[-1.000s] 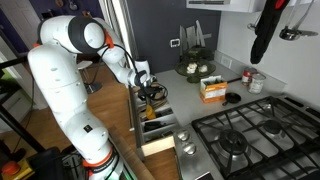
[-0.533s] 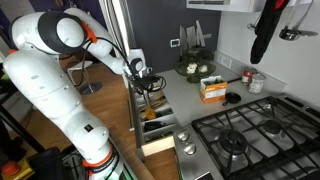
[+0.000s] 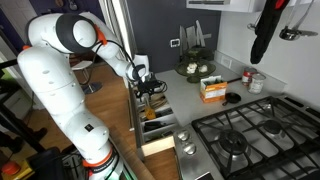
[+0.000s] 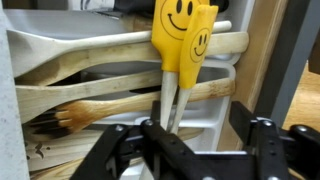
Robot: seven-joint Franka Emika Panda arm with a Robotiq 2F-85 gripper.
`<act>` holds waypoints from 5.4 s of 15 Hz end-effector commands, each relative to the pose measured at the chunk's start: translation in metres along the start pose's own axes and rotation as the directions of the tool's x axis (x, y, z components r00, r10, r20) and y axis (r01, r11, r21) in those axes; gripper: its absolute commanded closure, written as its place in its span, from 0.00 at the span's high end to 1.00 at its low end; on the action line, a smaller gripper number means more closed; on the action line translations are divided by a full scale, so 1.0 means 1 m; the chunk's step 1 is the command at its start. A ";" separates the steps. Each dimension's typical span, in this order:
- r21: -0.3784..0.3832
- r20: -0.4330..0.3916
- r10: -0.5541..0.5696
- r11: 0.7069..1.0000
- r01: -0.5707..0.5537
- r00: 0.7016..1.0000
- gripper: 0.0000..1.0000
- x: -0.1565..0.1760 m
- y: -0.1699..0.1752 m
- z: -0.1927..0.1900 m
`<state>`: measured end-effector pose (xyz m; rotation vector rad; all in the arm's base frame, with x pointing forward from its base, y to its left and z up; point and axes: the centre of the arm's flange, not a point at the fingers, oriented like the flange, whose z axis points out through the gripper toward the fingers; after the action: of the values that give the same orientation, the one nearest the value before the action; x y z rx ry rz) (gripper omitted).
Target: Remove two wooden spatulas from the opened drawer at the same time and put them on the middle rack of the cake stand
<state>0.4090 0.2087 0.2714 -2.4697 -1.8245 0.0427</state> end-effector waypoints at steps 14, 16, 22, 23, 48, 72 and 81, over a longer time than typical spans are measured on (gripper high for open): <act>0.009 -0.089 -0.116 0.993 0.117 0.989 0.96 0.013 0.016 0.079; 0.003 -0.093 -0.114 0.993 0.115 0.989 0.72 0.013 0.016 0.083; -0.032 -0.102 -0.096 0.995 0.093 0.990 0.31 0.012 0.020 0.077; -0.030 -0.102 -0.093 0.995 0.091 0.990 0.24 0.013 0.019 0.076; -0.013 -0.039 -0.127 0.992 0.127 0.991 0.05 0.001 -0.008 -0.042; -0.447 -0.177 -0.311 0.871 0.205 0.934 0.05 -0.004 0.065 -0.209; -0.553 -0.133 -0.340 0.805 0.215 0.931 0.20 0.000 0.087 -0.216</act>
<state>0.5057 0.1745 0.4800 -2.3217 -2.3072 -0.8399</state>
